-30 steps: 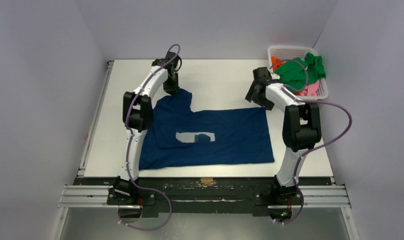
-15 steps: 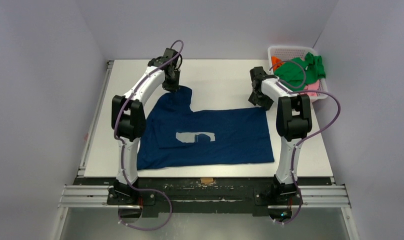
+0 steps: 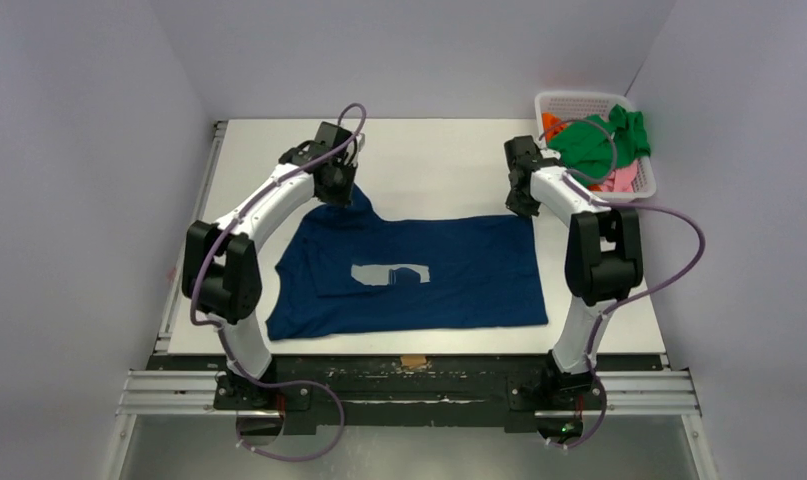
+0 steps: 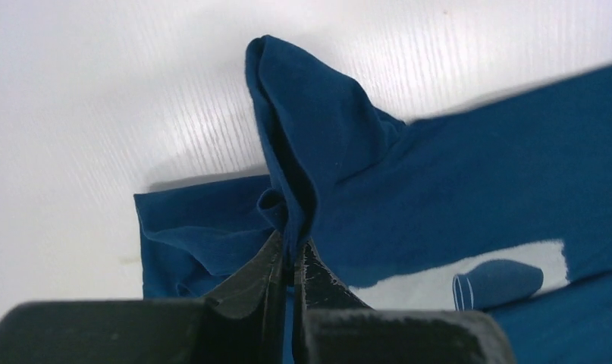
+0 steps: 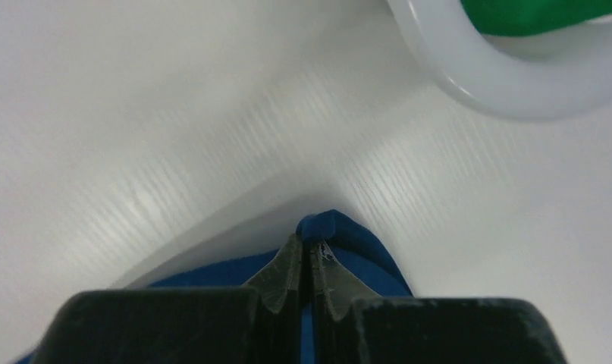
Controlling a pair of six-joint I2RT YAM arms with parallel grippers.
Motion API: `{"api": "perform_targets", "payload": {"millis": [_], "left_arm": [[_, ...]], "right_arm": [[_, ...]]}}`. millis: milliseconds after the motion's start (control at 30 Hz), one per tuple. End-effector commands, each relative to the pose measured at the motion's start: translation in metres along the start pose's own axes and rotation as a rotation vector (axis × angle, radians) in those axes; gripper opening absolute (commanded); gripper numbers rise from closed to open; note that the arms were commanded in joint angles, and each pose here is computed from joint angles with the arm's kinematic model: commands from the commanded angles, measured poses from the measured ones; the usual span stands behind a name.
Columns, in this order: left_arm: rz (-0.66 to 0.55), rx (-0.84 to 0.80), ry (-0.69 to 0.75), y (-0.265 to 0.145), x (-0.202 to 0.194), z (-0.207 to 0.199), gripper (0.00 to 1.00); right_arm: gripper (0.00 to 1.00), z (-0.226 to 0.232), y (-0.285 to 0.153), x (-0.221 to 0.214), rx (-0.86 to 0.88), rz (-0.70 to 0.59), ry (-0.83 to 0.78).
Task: Fold and stack the t-shirts
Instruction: Grab the side of the flattened tshirt furthest away from the robot with both arms, then fold the other side of the tshirt into a rectangle
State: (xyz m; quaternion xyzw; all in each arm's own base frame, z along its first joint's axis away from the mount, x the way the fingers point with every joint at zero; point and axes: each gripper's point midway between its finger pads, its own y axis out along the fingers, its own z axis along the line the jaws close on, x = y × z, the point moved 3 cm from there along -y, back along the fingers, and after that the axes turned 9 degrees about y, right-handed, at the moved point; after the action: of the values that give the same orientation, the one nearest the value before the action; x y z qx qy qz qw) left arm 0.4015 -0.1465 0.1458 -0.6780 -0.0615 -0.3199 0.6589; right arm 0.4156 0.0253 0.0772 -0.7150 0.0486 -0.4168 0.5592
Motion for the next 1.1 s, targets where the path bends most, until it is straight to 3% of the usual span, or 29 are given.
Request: {"api": "perform_targets", "payload": {"millis": [0, 200, 500, 1067], "left_arm": [[-0.144, -0.002, 0.06, -0.032, 0.004, -0.009, 0.0], [-0.159, -0.006, 0.092, -0.047, -0.037, -0.021, 0.0], [-0.207, 0.153, -0.043, -0.075, -0.089, -0.023, 0.0], [-0.08, 0.287, -0.153, -0.1, -0.198, -0.032, 0.0]], "right_arm": [[0.0, 0.001, -0.044, 0.011, 0.14, -0.078, 0.005], [0.0, -0.02, -0.065, -0.021, 0.201, -0.054, -0.029], [0.01, -0.054, -0.075, -0.042, 0.183, -0.058, -0.061], [0.03, -0.077, -0.068, -0.038, 0.093, -0.101, -0.048]]}}
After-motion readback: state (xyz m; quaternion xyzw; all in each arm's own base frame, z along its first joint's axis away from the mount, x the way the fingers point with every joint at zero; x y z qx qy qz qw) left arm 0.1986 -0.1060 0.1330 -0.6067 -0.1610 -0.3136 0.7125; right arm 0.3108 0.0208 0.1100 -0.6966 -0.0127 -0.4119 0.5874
